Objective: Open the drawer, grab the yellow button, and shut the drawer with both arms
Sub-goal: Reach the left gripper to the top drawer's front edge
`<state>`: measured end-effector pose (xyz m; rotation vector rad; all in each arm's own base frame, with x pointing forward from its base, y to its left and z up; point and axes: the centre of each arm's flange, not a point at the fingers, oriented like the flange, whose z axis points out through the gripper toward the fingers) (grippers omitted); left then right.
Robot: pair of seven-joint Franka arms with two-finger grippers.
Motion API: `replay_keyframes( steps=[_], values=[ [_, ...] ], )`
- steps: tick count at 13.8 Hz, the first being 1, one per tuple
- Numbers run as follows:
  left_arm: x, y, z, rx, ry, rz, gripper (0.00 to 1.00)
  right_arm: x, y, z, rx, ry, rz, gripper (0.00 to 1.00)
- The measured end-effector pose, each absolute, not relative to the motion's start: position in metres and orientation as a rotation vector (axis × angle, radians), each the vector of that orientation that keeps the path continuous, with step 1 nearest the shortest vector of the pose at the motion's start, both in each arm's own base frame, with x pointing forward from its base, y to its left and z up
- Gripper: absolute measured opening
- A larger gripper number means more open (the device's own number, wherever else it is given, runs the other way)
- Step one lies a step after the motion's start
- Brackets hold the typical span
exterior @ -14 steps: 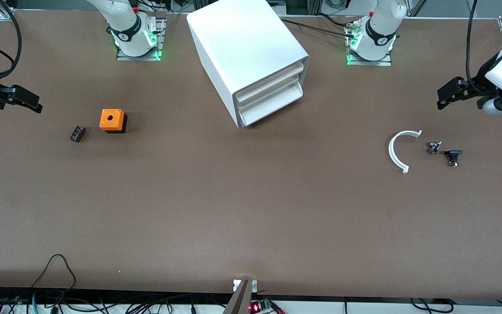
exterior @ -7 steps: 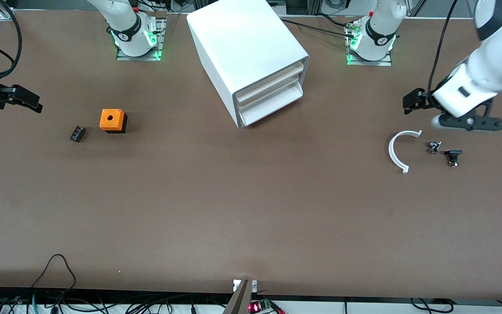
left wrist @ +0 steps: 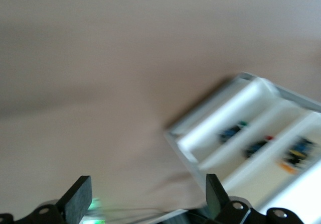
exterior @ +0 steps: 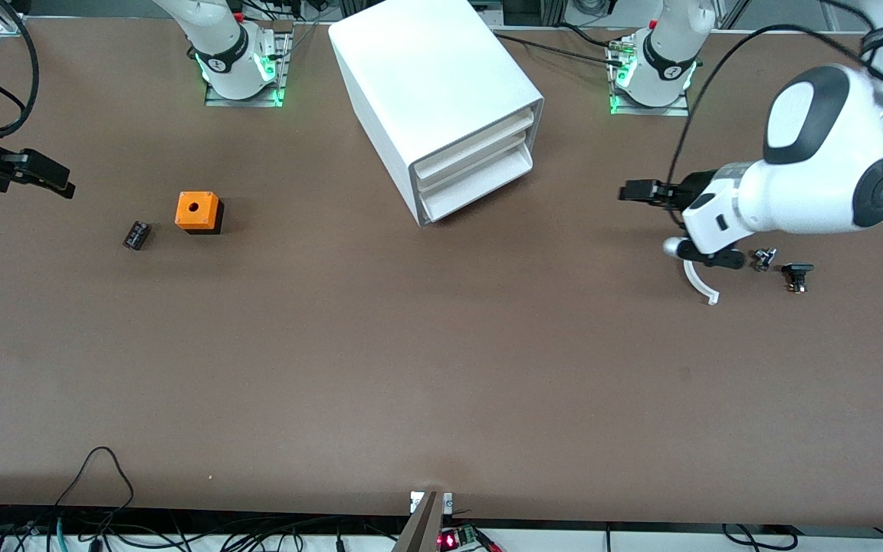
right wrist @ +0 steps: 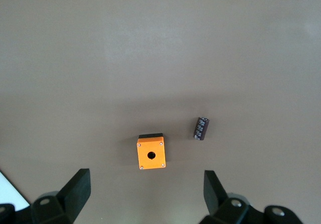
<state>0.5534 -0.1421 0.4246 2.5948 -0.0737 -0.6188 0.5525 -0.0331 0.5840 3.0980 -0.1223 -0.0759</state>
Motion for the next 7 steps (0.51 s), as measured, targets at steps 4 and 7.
replay_keyframes(
  steps=[4,7],
  values=[
    [0.518,-0.2,0.36,2.32,-0.066,-0.702,1.0,0.552,-0.033,0.584,3.098,-0.122,-0.076,1.0],
    [0.487,-0.241,0.331,2.168,-0.061,-0.721,1.0,0.553,-0.033,0.584,3.098,-0.122,-0.076,1.0]
  ],
)
